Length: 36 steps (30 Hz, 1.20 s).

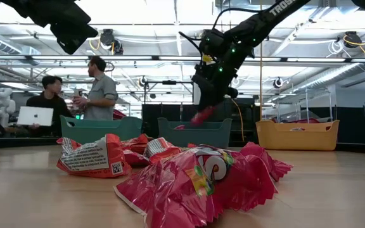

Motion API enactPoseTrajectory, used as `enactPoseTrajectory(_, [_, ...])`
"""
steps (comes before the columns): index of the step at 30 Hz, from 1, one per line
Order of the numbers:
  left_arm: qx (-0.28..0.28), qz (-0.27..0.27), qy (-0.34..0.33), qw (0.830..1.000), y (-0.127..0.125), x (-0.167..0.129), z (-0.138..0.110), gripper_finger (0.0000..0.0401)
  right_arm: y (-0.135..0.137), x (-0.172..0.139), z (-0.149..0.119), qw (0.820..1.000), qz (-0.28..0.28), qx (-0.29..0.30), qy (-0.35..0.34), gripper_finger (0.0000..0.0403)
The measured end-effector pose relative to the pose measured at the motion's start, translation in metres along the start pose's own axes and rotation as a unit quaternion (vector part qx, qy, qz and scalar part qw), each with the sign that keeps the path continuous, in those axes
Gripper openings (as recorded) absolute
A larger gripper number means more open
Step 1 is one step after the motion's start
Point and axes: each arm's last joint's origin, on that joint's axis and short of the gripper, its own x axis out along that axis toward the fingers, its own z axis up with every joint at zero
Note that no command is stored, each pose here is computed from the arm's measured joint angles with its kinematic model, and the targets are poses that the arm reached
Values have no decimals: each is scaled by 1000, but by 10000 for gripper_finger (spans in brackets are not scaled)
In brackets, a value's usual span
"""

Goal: Sort candy
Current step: Put the red candy into the blue bin, then put the orange chocolate into the yellow bin

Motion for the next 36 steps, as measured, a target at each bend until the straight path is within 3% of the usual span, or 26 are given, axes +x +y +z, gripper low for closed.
enactPoseTrajectory(11, [0,0,0,1000,0,0,0,146,0,-7,0,1000,1,4,5,178])
enactPoseTrajectory(21, [-1,0,0,1000,0,0,0,146,9,-46,10,999,16,-8,-38,176])
enactPoseTrajectory(30, [-4,0,0,1000,0,0,0,146,58,-84,10,992,76,-50,-85,172])
enactPoseTrajectory(36, [-1,0,0,1000,0,0,0,146,88,-92,8,987,120,-7,-107,171])
